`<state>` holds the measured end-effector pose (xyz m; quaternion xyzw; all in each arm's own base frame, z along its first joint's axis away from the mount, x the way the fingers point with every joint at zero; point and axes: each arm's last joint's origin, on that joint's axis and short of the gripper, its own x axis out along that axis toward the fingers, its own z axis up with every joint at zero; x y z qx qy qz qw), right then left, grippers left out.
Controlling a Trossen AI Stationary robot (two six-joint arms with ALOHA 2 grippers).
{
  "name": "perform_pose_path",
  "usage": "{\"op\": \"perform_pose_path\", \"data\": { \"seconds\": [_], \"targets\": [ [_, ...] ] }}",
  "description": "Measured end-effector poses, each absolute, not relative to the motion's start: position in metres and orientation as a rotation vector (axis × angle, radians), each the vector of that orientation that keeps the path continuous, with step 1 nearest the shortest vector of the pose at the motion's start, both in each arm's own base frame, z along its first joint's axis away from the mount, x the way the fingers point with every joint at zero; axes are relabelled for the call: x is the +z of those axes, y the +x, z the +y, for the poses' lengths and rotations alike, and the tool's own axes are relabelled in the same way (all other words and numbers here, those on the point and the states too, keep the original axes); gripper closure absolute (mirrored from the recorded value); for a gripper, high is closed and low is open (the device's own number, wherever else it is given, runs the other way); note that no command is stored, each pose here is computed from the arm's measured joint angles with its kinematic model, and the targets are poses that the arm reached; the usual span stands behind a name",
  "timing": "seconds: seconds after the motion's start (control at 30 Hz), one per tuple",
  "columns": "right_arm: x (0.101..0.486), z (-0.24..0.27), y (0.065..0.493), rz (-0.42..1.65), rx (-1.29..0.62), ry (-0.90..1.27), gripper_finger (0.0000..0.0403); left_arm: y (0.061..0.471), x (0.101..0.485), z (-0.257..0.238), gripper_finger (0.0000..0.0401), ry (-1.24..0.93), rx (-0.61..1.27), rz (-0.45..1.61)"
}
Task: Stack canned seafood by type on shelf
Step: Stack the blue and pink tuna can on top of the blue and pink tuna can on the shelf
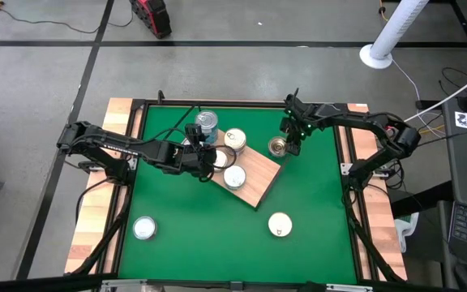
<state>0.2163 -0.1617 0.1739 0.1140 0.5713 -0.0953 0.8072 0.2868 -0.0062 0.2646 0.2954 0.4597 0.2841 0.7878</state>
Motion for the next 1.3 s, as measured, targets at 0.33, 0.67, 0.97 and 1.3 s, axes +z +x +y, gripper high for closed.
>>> {"op": "perform_pose_path", "data": {
  "seconds": [0.33,0.67,0.97,1.3],
  "targets": [
    [0.181,-0.165,0.221,1.204,-0.231,0.272,0.0236,0.287,0.265,-0.006,0.0205,0.636,0.612,0.990],
    [0.176,-0.162,0.217,1.239,-0.250,0.268,0.0236,0.287,0.264,-0.006,0.0205,0.635,0.613,0.990],
    [0.175,-0.164,0.210,1.363,-0.384,0.178,0.0281,0.287,0.264,-0.006,0.0205,0.620,0.620,0.984],
    [0.175,-0.165,0.209,1.377,-0.406,0.166,0.0390,0.287,0.264,-0.006,0.0205,0.620,0.620,0.984]
  ]
}}
